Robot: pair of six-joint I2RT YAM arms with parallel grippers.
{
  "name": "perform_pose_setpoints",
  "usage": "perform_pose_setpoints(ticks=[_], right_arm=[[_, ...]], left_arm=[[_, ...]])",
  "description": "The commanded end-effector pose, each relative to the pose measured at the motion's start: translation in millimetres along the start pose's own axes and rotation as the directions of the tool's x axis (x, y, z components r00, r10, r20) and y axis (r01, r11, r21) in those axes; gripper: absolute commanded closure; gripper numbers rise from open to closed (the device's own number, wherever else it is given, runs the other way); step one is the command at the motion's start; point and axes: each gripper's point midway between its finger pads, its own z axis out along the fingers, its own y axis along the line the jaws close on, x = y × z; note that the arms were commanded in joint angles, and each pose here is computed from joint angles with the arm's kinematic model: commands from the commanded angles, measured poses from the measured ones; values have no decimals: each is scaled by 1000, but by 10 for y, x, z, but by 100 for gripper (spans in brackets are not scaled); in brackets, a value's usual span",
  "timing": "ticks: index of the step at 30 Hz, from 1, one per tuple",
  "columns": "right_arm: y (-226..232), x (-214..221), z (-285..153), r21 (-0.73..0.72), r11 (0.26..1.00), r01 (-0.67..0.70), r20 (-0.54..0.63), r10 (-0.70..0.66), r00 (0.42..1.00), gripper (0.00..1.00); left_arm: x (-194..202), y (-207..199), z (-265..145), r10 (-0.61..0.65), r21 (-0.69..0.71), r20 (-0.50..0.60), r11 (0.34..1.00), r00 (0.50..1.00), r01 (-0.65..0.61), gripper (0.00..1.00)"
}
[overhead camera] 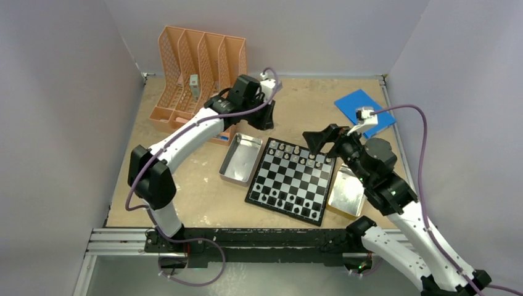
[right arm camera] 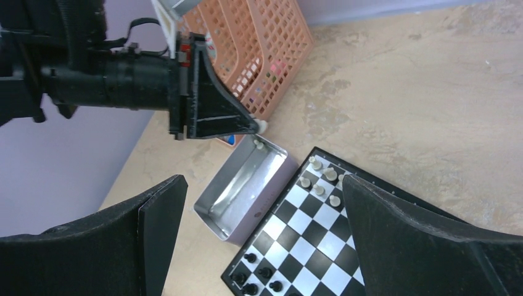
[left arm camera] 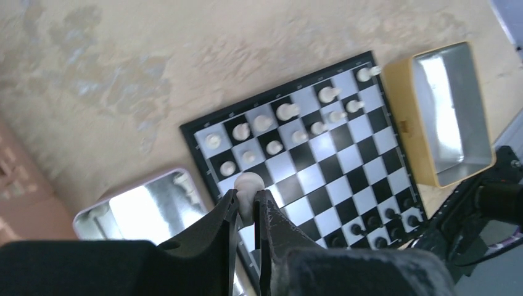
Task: Set up the chess pieces on the board
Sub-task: Place the chess piece on the chessboard.
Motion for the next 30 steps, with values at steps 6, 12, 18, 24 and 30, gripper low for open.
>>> perform_pose_setpoints(ticks=[6, 12, 18, 24, 30], right_arm=[[160, -613, -473, -28, 999, -18, 176, 23, 984, 1], [140, -832, -755, -16, 1000, -17, 265, 20, 964, 1], [164, -945, -987, -38, 999, -28, 317, 39, 948, 1], [182, -1081, -1117, -48, 998, -41, 371, 56, 927, 1], [166, -1048, -1099, -46, 998, -48, 364, 61, 929, 1]], left_arm=[[-358, -697, 342, 34, 112, 45, 993, 998, -38, 93], [-323, -1062, 778, 54, 144, 25, 988, 998, -57, 94], [-244, -1283, 1122, 91, 138, 22, 986, 996, -94, 95], [-107, -1406, 1405, 134, 121, 29, 983, 991, -137, 96], [-77, -1457, 1592, 175, 96, 52, 979, 983, -179, 96]])
